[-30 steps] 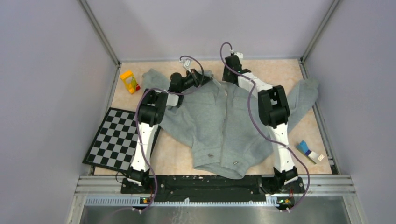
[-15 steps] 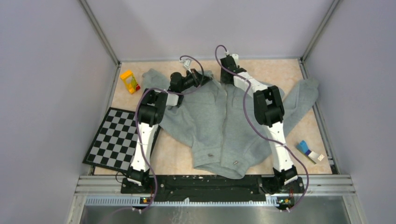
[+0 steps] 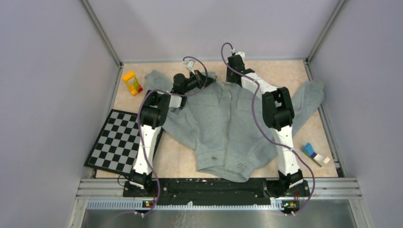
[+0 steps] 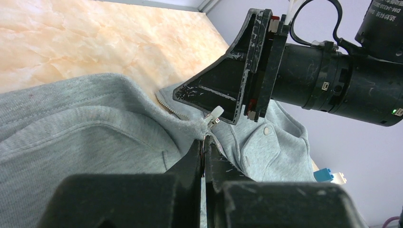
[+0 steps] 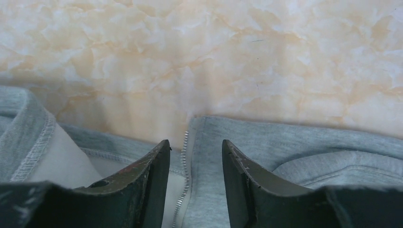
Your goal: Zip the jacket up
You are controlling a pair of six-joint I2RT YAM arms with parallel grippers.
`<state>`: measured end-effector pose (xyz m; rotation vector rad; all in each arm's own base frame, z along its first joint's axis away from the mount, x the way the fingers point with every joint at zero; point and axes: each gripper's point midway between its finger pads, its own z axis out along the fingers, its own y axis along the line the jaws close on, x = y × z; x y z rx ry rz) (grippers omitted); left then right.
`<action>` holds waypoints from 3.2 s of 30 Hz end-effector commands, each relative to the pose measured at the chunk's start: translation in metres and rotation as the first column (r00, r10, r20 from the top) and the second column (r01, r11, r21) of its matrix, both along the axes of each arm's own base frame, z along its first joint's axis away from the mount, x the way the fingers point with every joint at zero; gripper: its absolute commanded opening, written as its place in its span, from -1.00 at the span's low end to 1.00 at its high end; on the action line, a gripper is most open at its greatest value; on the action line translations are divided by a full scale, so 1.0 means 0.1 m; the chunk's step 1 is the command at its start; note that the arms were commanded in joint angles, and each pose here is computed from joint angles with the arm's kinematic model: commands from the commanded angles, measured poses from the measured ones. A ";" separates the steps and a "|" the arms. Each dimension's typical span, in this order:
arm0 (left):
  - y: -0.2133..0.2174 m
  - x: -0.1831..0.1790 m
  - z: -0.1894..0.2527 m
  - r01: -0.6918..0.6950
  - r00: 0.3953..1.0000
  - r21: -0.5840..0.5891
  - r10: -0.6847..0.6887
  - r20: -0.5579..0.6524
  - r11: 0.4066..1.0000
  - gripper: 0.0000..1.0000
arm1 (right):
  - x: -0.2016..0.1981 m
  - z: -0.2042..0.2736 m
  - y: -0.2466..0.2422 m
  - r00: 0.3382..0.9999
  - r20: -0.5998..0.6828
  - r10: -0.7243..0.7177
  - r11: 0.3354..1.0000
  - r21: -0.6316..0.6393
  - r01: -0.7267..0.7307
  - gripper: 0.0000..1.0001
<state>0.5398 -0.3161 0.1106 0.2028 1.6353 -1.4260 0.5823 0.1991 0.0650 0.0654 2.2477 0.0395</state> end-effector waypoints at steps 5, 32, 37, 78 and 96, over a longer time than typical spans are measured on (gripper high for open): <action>-0.02 -0.02 0.42 0.004 0.996 -0.022 -0.002 0.092 1.000 -1.00 | 0.05 0.06 -0.13 1.000 0.000 -0.020 1.000 -0.023 0.020 -0.31; -0.05 -0.02 0.38 0.014 0.997 -0.022 -0.012 0.075 1.000 -1.00 | 0.29 0.25 0.11 0.976 0.116 0.185 0.974 0.113 -0.198 -1.00; -0.07 -0.02 0.39 0.030 0.997 -0.029 -0.028 0.073 0.999 -1.00 | 0.17 0.63 0.13 0.899 0.281 0.336 0.901 0.182 -0.394 -0.97; -0.27 -0.27 0.23 0.342 0.936 0.139 -0.350 0.038 0.929 -1.00 | -0.81 1.04 0.49 0.562 0.530 0.635 0.563 0.181 -0.806 -1.00; -0.28 -0.25 0.19 0.343 0.937 0.145 -0.349 0.019 0.928 -1.00 | -0.73 1.03 0.49 0.601 0.500 0.624 0.667 0.060 -0.742 -1.00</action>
